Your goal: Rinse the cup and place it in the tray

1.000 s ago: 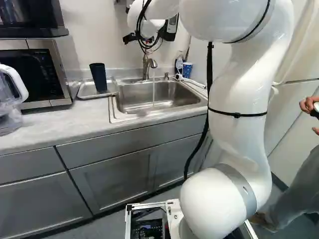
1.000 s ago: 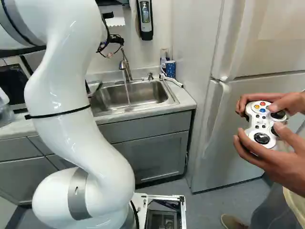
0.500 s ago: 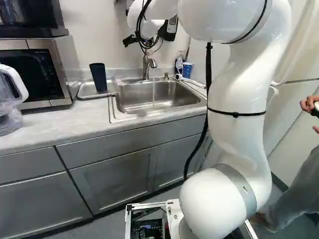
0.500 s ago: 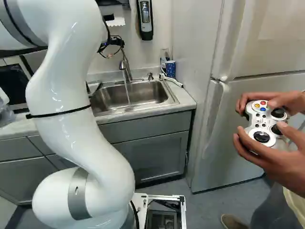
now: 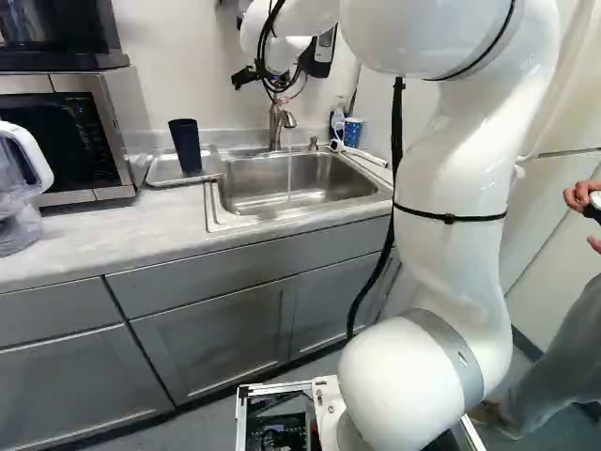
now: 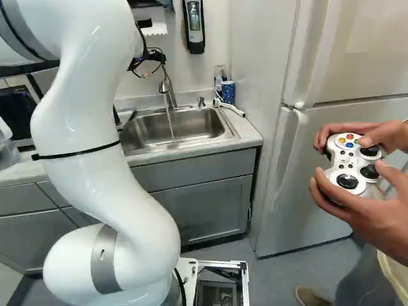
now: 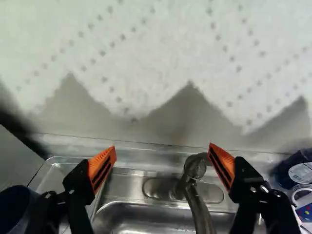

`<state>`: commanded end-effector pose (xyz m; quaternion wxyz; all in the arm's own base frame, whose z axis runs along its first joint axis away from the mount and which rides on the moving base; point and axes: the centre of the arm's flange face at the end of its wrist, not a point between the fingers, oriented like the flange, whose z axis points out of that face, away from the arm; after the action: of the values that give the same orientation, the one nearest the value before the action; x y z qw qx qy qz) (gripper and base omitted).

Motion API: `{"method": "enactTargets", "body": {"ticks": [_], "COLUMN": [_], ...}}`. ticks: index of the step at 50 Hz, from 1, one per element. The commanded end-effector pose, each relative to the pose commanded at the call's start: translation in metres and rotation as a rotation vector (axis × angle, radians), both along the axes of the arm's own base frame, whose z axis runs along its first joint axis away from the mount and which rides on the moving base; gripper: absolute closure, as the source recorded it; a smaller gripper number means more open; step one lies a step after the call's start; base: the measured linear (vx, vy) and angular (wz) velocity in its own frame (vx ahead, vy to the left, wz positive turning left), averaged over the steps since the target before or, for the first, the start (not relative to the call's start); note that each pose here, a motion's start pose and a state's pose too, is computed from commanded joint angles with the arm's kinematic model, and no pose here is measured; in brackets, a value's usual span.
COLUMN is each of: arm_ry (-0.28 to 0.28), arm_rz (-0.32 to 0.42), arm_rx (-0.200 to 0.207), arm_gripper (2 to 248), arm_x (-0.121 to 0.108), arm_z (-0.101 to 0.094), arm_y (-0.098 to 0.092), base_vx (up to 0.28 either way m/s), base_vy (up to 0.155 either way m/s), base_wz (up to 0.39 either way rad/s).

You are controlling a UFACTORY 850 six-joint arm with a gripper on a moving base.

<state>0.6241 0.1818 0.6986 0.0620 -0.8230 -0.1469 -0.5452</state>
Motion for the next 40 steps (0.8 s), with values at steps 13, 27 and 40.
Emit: {"method": "enactTargets", "body": {"ticks": [13, 27, 40], "arm_ry": [0.026, 0.057, 0.069], "arm_rz": [0.002, -0.008, -0.006], "arm_rx": [-0.007, -0.014, -0.017], "arm_gripper": [3, 3, 3], "arm_x": [-0.012, -0.019, -0.019], "arm_z": [-0.001, -0.003, -0.004], "arm_y": [-0.003, -0.013, -0.013], "base_vx": [0.000, 0.000, 0.000], "base_vy": [0.000, 0.000, 0.000], "base_wz": [0.000, 0.000, 0.000]}}
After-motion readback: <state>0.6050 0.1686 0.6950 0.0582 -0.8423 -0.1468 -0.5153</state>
